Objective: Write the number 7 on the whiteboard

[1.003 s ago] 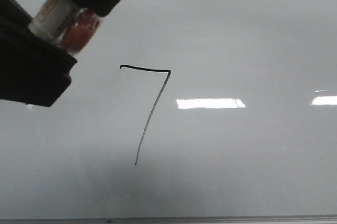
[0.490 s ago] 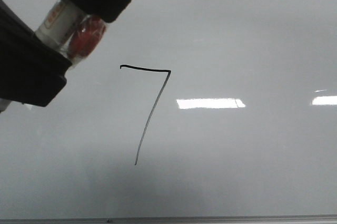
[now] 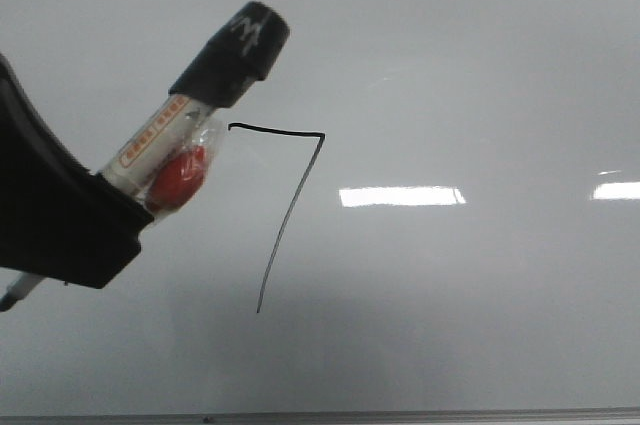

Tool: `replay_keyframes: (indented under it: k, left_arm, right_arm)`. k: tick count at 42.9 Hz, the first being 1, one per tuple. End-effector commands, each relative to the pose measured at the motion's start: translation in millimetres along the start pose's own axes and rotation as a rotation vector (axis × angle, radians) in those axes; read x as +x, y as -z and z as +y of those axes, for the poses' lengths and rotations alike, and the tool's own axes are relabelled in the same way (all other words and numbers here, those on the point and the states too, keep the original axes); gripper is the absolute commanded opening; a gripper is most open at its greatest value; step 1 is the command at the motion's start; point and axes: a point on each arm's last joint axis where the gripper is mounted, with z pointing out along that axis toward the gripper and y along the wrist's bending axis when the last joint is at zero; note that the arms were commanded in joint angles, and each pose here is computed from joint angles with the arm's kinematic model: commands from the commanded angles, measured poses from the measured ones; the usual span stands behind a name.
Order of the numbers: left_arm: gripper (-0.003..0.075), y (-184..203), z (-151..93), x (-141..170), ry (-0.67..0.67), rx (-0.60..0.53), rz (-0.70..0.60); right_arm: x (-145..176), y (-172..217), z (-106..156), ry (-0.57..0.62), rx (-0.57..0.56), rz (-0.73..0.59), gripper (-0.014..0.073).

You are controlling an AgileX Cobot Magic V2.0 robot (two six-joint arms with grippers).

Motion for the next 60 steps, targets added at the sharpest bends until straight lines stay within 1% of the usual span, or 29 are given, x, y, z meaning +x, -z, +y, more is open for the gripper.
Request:
replay_keyframes:
  k: [1, 7, 9, 14, 17, 20, 23, 28, 32, 34, 39, 45, 49, 60]
  left_arm:
    - [-0.0020, 8, 17, -13, 0.076, -0.068, -0.087]
    - [-0.0020, 16, 47, -6, 0.188, -0.174, -0.091]
    - [-0.0020, 21, 58, -2, 0.232, -0.216, -0.093]
    - [-0.0020, 35, 82, 10, 0.339, -0.317, -0.096]
    - [-0.0020, 45, 96, 18, 0.404, -0.383, -0.104]
    - [-0.0020, 55, 106, 25, 0.455, -0.442, -0.116]
    - [-0.0020, 66, 116, 33, 0.493, -0.514, -0.120]
    - [-0.0020, 77, 128, 45, 0.509, -0.610, -0.092]
    - [-0.0020, 83, 136, 51, 0.539, -0.665, -0.101]
    - [-0.0020, 84, 141, 52, 0.550, -0.685, -0.110]
    - [-0.0020, 83, 156, 55, 0.566, -0.743, -0.145]
    - [-0.0020, 71, 183, 68, 0.621, -0.791, -0.133]
    - [-0.0020, 59, 199, 78, 0.684, -0.797, -0.116]
    - [-0.0020, 24, 226, 96, 0.710, -0.795, -0.073]
  right_arm:
    - [-2, 39, -3, -0.039, 0.119, -0.154, 0.0442]
    - [31, 70, -11, -0.156, 0.310, -0.251, 0.0442]
    - [48, 78, -12, -0.212, 0.380, -0.282, 0.0440]
    - [86, 96, -6, -0.323, 0.548, -0.375, 0.0400]
    - [109, 105, 4, -0.362, 0.633, -0.426, 0.0351]
    - [128, 106, 14, -0.387, 0.687, -0.458, 0.0295]
    - [151, 103, 25, -0.397, 0.736, -0.482, 0.0211]
    - [173, 97, 37, -0.387, 0.765, -0.515, 0.0052]
    - [185, 92, 44, -0.379, 0.774, -0.528, -0.0077]
    - [189, 90, 44, -0.381, 0.777, -0.529, -0.0063]
    - [192, 89, 44, -0.380, 0.787, -0.538, -0.0069]
    - [191, 90, 44, -0.379, 0.791, -0.542, -0.0069]
    - [191, 90, 44, -0.379, 0.791, -0.542, -0.0069]
    - [191, 90, 44, -0.379, 0.791, -0.542, -0.0069]
